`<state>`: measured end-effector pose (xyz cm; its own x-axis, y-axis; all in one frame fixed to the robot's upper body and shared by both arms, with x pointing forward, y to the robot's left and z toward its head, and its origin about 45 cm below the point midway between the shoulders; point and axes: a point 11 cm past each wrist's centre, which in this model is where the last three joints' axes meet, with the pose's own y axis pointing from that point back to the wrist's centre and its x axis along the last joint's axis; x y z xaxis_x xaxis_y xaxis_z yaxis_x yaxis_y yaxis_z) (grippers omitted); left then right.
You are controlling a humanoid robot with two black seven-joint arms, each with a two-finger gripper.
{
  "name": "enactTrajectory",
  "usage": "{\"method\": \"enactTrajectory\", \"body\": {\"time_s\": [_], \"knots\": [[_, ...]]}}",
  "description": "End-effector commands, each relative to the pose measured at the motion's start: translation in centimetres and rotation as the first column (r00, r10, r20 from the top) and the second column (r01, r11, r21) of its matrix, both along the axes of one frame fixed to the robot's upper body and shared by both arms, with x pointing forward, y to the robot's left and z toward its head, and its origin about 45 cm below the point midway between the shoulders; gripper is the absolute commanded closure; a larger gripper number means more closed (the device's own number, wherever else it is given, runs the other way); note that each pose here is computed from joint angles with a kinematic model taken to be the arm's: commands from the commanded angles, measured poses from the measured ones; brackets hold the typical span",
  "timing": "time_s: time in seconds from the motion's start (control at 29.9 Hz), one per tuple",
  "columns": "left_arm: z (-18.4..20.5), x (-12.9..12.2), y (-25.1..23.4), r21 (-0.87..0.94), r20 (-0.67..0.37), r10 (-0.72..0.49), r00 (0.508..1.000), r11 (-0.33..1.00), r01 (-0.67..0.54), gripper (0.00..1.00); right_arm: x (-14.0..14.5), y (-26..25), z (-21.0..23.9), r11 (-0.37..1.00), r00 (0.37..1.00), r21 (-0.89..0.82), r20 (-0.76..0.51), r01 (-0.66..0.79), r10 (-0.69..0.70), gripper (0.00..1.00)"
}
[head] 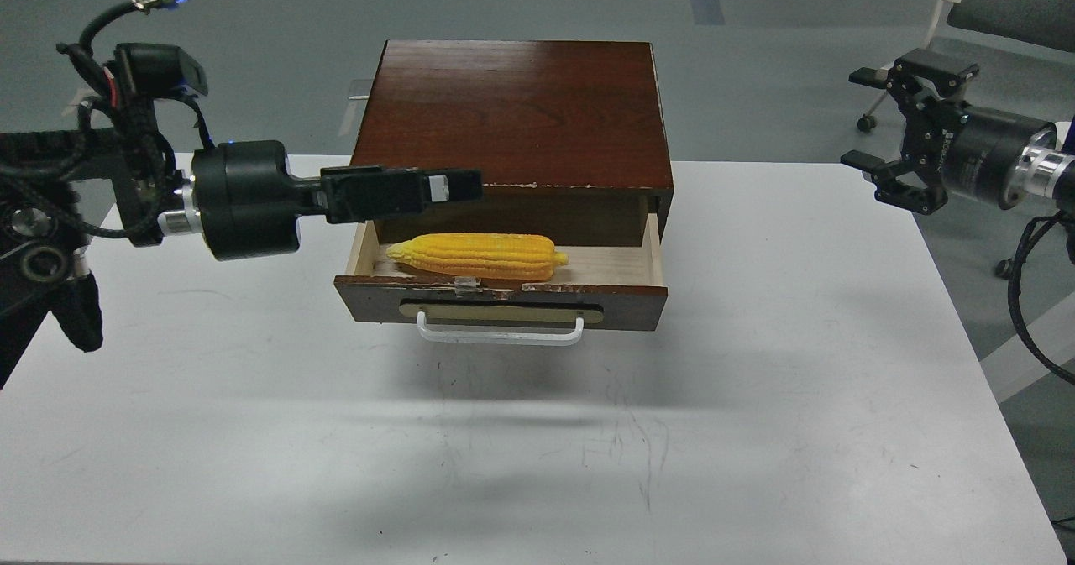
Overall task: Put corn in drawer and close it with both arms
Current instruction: 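Lower the left gripper in front of the drawer handle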
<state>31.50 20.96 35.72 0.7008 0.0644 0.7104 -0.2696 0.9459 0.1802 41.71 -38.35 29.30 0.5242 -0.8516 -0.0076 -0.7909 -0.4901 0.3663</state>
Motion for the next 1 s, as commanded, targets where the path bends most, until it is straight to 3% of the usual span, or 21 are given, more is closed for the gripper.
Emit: {"method": "enactTrajectory", "body": {"time_s": [0.0, 0.37, 0.7, 0.97], "knots": [[-0.5, -0.7, 0.1, 0.015, -0.018, -0.01, 1.0, 1.0, 0.01, 1.0, -0.2, -0.2, -1.1, 1.0, 1.0, -0.018, -0.018, 0.02, -0.02, 0.04], [-6.7, -4.1, -0.7, -0.02, -0.215, -0.037, 0.976, 0.999, 0.033, 1.0, 1.0, -0.7, -4.1, 0.995, 0.994, -0.029, -0.048, 0.1, -0.101, 0.04], [-12.6, -8.1, -1.9, 0.009, -0.339, -0.079, 0.938, 0.996, 0.087, 1.0, 3.6, 3.7, -2.7, 0.972, 0.984, 0.217, 0.132, 0.091, -0.121, 0.06], [-14.0, -9.3, -3.0, -0.065, -0.417, -0.09, 0.904, 0.995, 0.069, 1.0, 3.0, 1.2, -4.6, 0.878, 0.951, 0.416, 0.087, 0.237, -0.298, 0.06]]}}
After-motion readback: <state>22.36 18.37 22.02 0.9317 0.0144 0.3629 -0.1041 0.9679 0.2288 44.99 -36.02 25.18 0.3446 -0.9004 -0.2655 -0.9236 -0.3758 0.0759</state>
